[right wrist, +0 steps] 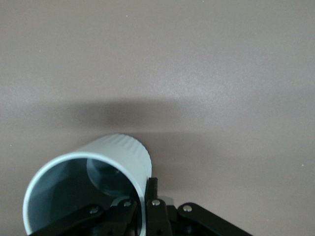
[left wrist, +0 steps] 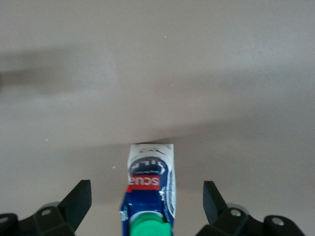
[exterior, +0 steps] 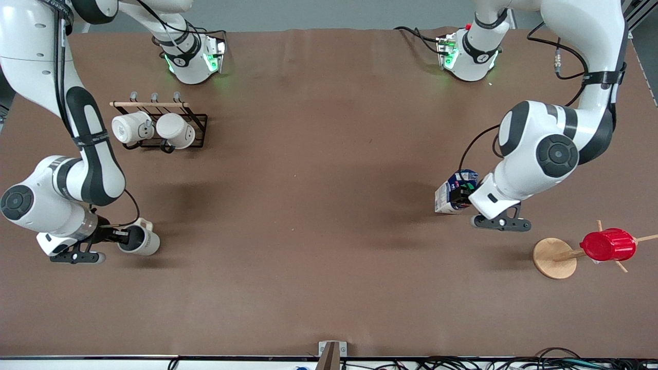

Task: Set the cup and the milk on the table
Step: 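Grasp the milk carton with the left gripper while the right gripper grasps the mug, then carry the grey mug mid-table with the right gripper while the left gripper lifts the carton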

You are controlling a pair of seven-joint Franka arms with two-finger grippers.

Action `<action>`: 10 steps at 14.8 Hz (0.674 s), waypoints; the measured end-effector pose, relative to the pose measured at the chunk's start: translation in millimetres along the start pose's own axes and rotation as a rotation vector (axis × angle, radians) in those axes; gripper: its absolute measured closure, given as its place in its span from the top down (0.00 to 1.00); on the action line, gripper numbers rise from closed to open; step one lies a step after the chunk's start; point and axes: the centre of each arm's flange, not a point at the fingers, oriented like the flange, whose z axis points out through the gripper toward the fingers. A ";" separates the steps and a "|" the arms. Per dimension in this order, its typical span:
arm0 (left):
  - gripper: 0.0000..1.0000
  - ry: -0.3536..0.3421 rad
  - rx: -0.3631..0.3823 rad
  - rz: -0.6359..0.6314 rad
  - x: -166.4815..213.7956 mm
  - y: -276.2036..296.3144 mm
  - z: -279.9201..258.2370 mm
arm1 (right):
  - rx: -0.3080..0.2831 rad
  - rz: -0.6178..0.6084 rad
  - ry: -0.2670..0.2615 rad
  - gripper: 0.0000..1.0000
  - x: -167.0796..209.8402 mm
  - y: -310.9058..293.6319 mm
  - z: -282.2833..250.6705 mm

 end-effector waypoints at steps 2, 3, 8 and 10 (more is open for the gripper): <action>1.00 -0.006 0.001 -0.001 -2.8 4.1 2.4 | 0.010 -0.014 -0.024 0.04 4.6 -9.5 -8.8; 1.00 -0.010 0.002 -0.001 -4.7 3.7 4.0 | 0.018 -0.027 -0.042 0.04 9.7 -17.7 -20.8; 1.00 -0.017 0.004 -0.002 -13.4 2.0 11.4 | 0.083 0.030 -0.131 0.04 26.2 -131.8 -114.0; 1.00 -0.023 0.005 0.000 -15.7 2.6 14.6 | 0.094 0.095 -0.134 0.04 17.7 -211.8 -125.7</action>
